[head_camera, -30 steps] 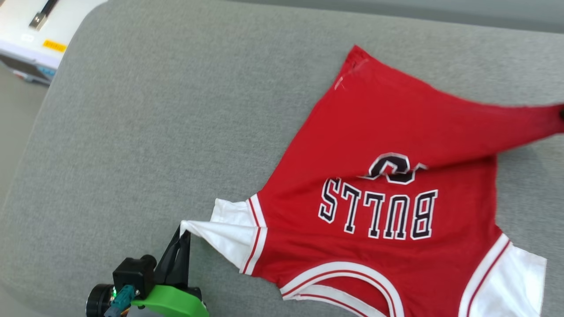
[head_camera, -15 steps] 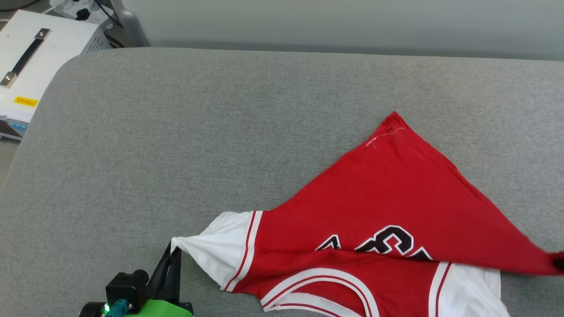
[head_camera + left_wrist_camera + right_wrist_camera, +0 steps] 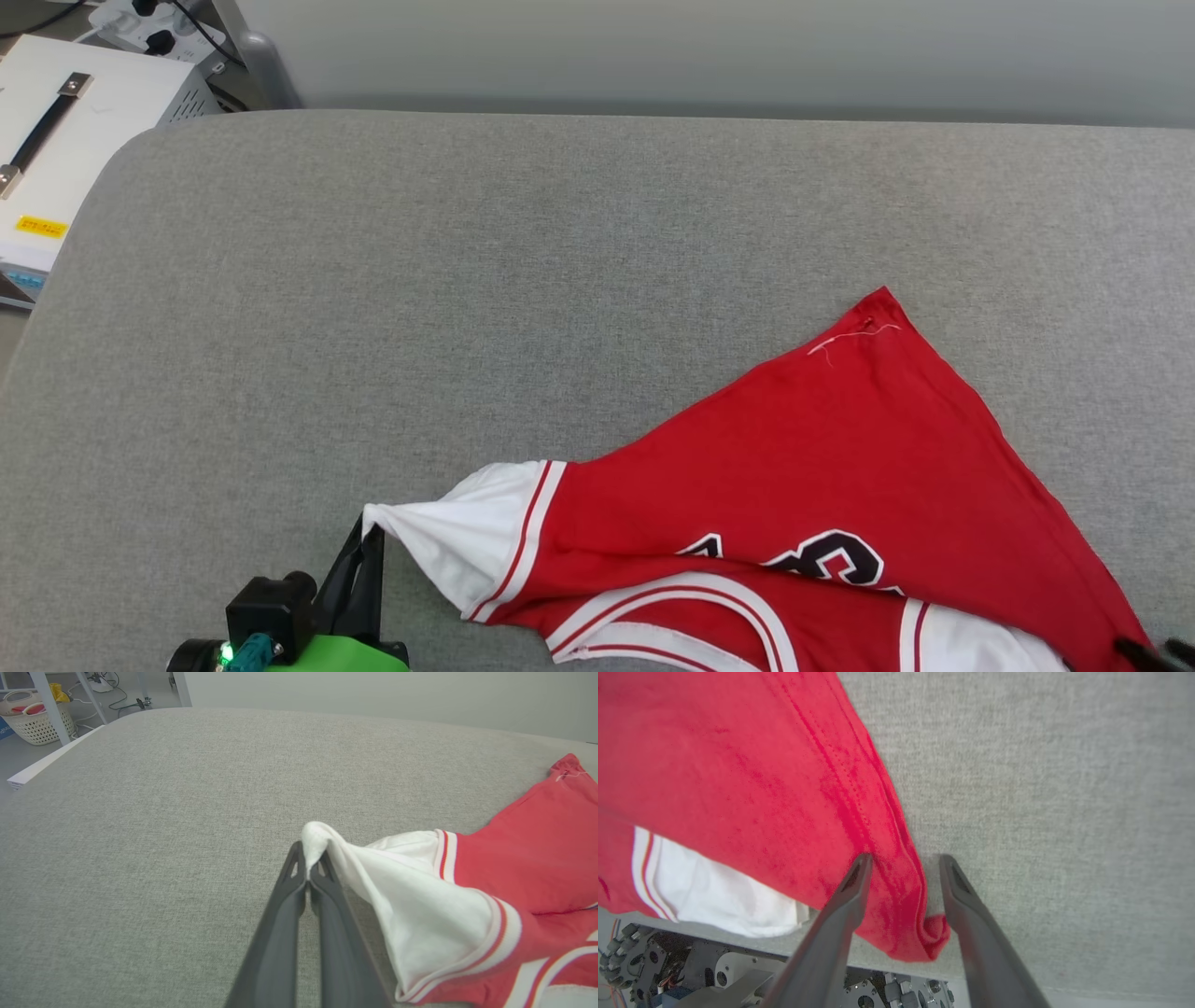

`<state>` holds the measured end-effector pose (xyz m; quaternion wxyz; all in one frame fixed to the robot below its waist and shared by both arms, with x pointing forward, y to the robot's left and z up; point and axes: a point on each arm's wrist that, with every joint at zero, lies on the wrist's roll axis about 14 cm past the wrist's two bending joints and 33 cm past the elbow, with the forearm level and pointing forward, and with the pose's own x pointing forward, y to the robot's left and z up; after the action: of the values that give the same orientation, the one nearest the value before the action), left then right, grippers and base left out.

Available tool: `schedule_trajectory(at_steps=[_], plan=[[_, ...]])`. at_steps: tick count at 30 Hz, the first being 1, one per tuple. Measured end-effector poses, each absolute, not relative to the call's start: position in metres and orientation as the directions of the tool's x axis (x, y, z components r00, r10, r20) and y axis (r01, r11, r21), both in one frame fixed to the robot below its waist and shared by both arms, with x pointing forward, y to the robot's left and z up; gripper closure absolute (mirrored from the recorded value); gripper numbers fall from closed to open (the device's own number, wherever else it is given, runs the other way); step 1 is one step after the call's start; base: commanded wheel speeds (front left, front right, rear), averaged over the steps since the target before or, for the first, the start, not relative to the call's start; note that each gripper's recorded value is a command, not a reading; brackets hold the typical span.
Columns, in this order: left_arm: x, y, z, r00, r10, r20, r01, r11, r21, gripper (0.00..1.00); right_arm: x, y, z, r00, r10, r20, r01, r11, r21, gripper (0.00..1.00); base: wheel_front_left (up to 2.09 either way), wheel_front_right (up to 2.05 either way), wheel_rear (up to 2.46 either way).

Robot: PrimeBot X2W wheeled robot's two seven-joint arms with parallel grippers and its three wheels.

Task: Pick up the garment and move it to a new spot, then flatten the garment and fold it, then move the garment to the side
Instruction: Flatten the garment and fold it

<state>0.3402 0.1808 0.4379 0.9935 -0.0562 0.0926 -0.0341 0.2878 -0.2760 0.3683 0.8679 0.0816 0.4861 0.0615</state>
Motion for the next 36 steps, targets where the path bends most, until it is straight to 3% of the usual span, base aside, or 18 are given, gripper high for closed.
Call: schedule_trajectory(at_steps=[8,12,15,20,30,36], plan=[[0.343,0.179,0.436,0.979,-0.083,-0.185,0.062,0.991,-0.116,1.00,0.374,-0.265,0.449,0.753,0.212,-0.623,-0.163,0.977,0.135,0.00,0.00,0.00,0.00],[0.353,0.177,0.440,0.981,-0.090,-0.169,0.072,0.991,-0.111,1.00,0.414,-0.248,0.485,0.784,0.254,-0.566,-0.265,0.962,0.065,0.00,0.00,0.00,0.00],[0.358,0.177,0.442,0.983,-0.090,-0.159,0.074,0.992,-0.107,1.00,0.435,-0.227,0.495,0.760,0.298,-0.577,-0.346,0.938,0.029,0.00,0.00,0.00,0.00],[0.366,0.178,0.444,0.985,-0.086,-0.151,0.072,0.992,-0.100,1.00,0.457,-0.193,0.481,0.649,0.333,-0.684,-0.462,0.887,-0.007,0.00,0.00,0.00,0.00],[0.378,0.175,0.440,0.985,-0.084,-0.148,0.068,0.992,-0.109,1.00,0.499,-0.149,0.433,0.487,0.311,-0.816,-0.546,0.837,-0.007,0.00,0.00,0.00,0.00],[0.381,0.177,0.432,0.984,-0.069,-0.166,0.050,0.992,-0.115,1.00,0.504,-0.140,0.385,0.405,0.281,-0.870,-0.549,0.836,0.015,0.00,0.00,0.00,0.00]])
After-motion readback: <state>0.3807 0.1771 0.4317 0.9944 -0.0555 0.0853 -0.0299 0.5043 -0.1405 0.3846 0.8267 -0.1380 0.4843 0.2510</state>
